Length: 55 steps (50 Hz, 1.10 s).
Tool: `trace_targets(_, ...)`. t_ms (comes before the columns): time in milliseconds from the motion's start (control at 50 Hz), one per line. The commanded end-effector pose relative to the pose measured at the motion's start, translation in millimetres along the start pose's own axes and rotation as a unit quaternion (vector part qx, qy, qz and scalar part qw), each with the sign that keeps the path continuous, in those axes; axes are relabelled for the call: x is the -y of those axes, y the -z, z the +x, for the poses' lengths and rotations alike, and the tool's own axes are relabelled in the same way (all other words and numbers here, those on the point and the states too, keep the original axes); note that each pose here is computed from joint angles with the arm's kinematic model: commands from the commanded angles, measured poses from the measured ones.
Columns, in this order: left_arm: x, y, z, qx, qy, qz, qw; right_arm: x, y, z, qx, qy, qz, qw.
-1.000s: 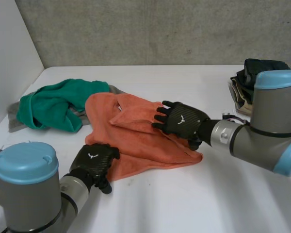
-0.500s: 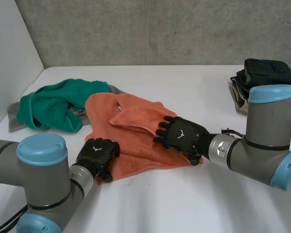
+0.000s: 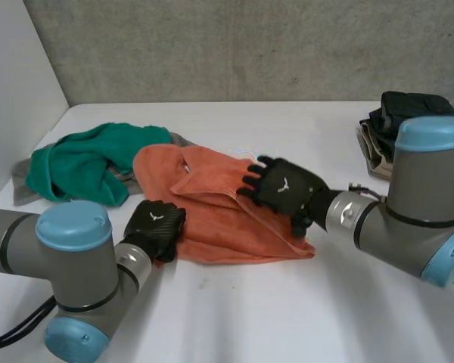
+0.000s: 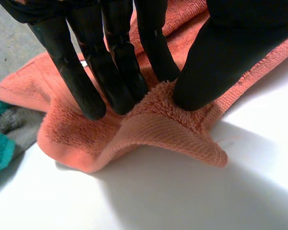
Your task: Fold the laundry.
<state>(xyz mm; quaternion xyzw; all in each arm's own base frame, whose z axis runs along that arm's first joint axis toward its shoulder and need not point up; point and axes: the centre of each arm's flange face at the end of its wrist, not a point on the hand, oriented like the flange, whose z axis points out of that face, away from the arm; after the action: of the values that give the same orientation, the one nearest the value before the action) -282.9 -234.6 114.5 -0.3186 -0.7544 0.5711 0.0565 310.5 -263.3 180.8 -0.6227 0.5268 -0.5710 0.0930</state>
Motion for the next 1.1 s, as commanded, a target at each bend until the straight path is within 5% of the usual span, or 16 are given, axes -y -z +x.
trace_targets(20, 27, 18, -10, 0.014, -0.002, 0.029, 0.999, 20, -2, 31, -0.034, 0.029, 0.037, 0.998)
trace_targets(240, 38, 57, -13, 0.014, -0.003, 0.038, 0.999, 23, -48, 22, 0.044, 0.069, 0.131, 0.988)
trace_targets(640, 74, 62, -35, 0.052, 0.003, 0.098, 0.994, -13, -78, -1, 0.039, 0.163, 0.08, 0.983)
trace_targets(740, 97, 65, -54, 0.082, 0.007, 0.134, 0.987, 13, -56, 33, -0.004, 0.157, 0.082, 0.984)
trace_targets(900, 139, 78, -85, 0.129, 0.012, 0.205, 0.97, 28, 16, 108, -0.137, 0.014, 0.019, 0.99)
trace_targets(1100, 151, 85, -89, 0.134, 0.013, 0.225, 0.965, 29, 102, 110, -0.208, -0.086, -0.101, 0.969)
